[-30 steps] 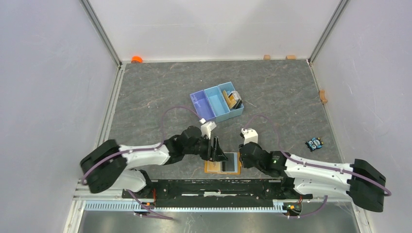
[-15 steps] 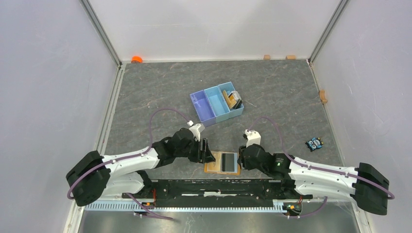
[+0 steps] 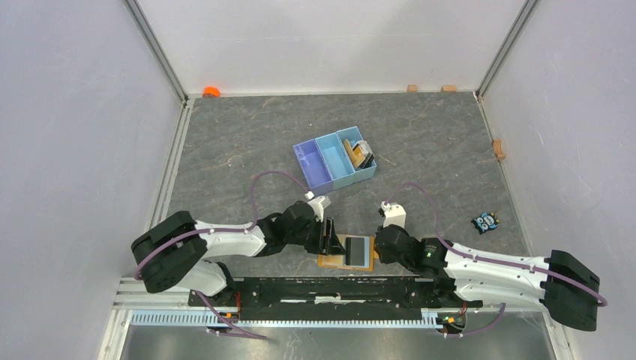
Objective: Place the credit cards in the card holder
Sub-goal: Insert the credit card into the card holder.
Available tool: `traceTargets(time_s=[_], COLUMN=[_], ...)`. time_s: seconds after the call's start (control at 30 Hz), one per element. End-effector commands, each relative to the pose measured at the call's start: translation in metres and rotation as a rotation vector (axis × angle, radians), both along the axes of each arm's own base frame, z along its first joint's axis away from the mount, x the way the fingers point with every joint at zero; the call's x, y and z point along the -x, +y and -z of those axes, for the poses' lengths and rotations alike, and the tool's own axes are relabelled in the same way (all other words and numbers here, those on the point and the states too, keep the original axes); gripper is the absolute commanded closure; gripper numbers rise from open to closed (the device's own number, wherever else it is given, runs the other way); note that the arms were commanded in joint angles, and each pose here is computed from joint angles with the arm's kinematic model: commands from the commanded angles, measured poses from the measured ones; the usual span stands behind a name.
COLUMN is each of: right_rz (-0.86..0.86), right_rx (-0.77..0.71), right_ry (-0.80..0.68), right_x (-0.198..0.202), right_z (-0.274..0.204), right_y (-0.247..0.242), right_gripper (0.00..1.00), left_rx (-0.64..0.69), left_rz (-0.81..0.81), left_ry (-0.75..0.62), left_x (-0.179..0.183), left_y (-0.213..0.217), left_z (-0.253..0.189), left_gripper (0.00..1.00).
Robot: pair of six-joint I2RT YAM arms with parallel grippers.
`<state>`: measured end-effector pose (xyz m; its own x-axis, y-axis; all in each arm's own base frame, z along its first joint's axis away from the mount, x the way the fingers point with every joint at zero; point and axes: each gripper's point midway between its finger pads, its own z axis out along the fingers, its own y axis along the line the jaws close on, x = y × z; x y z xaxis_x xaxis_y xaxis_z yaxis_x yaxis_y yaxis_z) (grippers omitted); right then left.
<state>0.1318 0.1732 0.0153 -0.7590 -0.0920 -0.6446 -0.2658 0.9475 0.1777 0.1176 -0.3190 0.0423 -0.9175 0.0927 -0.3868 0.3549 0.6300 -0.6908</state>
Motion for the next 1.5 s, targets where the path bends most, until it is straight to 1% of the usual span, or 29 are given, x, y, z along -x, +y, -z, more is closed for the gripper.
traceTargets(time_s=[0.0, 0.17, 0.4, 0.63, 0.93, 1.17, 1.33, 1.4, 1.47], right_rz=[0.03, 0.029, 0.022, 0.02, 0.013, 0.025, 0.038, 0.053, 0.066], right_rx=[-0.014, -0.02, -0.026, -0.024, -0.014, -0.015, -0.003, 0.007, 0.006], right_ry=[-0.02, -0.013, -0.01, -0.009, 0.0, -0.007, -0.008, -0.017, -0.032], right_x=[-0.003, -0.002, -0.001, -0.001, 0.0, -0.001, -0.001, -0.002, -0.005], right_z=[0.002, 0.004, 0.004, 0.004, 0.008, 0.008, 0.009, 0.006, -0.001], right_y=[-0.002, -0.001, 0.001, 0.002, 0.003, 0.0, -0.004, -0.008, -0.01], right_gripper=[0.9, 0.97, 1.0, 1.0, 1.0, 1.0, 1.0, 0.97, 0.91], left_rx=[0.128, 0.118, 0.097, 0.108, 0.144, 0.137, 0.115, 0.095, 0.072], left_rz=[-0.001, 0.013, 0.016, 0.029, 0.055, 0.07, 0.07, 0.064, 0.057], left_ry=[0.003, 0.014, 0.034, 0.042, 0.026, 0.023, 0.001, -0.017, -0.044], left_x=[-0.006, -0.004, -0.003, -0.001, 0.001, 0.005, 0.004, 0.003, 0.003], left_y=[-0.028, -0.036, -0.039, -0.046, -0.06, -0.068, -0.066, -0.06, -0.05], left_z=[-0.019, -0.01, 0.003, 0.006, -0.009, -0.012, -0.017, -0.019, -0.024], left_gripper=[0.41, 0.41, 0.42, 0.42, 0.43, 0.43, 0.37, 0.34, 0.31])
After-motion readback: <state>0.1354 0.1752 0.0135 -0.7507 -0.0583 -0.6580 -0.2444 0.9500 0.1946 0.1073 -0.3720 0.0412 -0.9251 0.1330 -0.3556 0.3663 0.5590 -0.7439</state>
